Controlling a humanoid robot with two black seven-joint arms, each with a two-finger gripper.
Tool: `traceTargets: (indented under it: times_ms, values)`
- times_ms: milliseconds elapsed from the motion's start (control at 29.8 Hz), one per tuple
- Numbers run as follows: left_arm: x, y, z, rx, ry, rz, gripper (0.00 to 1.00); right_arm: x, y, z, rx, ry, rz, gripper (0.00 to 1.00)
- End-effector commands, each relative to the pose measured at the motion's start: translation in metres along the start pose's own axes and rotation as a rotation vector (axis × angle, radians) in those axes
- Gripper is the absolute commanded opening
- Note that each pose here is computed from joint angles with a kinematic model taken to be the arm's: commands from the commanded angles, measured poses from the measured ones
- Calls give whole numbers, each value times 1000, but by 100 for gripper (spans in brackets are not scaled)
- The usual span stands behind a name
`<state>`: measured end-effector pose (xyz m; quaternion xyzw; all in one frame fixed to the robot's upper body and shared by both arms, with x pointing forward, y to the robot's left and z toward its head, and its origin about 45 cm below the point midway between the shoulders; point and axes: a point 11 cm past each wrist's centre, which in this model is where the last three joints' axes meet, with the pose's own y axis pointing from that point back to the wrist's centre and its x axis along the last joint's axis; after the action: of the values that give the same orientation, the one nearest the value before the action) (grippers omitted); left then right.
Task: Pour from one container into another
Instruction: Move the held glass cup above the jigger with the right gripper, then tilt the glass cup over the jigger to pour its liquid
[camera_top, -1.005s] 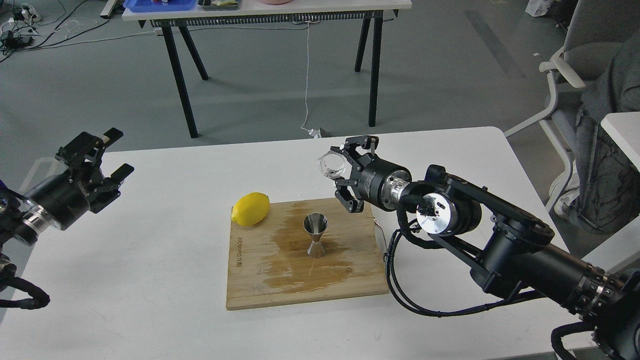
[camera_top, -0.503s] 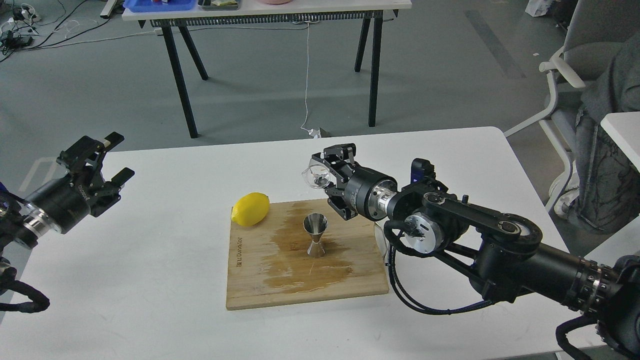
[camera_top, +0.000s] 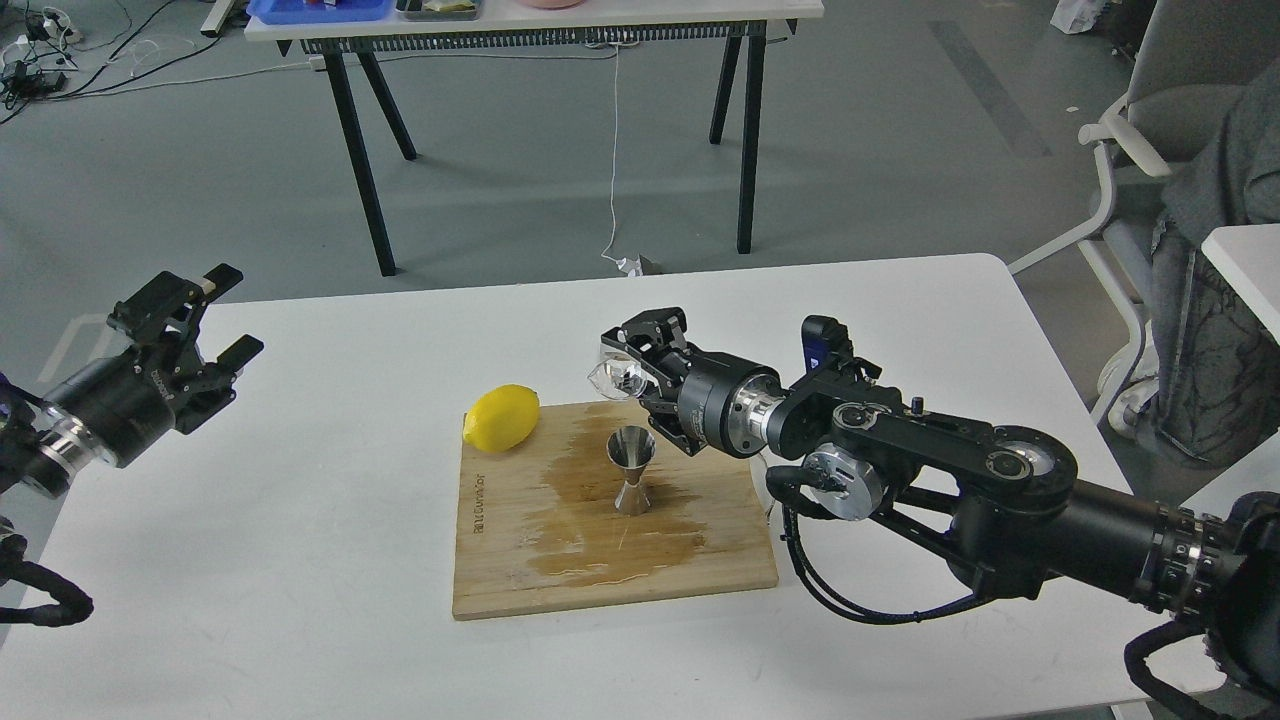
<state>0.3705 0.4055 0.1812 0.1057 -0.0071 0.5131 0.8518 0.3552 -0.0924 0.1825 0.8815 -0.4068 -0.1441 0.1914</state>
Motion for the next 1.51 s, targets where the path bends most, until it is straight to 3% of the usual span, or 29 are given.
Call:
traceTargets:
  times_ms: [0,536,1474]
  values:
    - [0,0,0,1,-1,0,100,5,3,2,-2,45,-9,42]
    - [1,0,-1,3,0,5,100,1,8,16,25,292,-70,42]
    - [1,1,-3,7,2,6,100,6,14,8,138,433,-82,42]
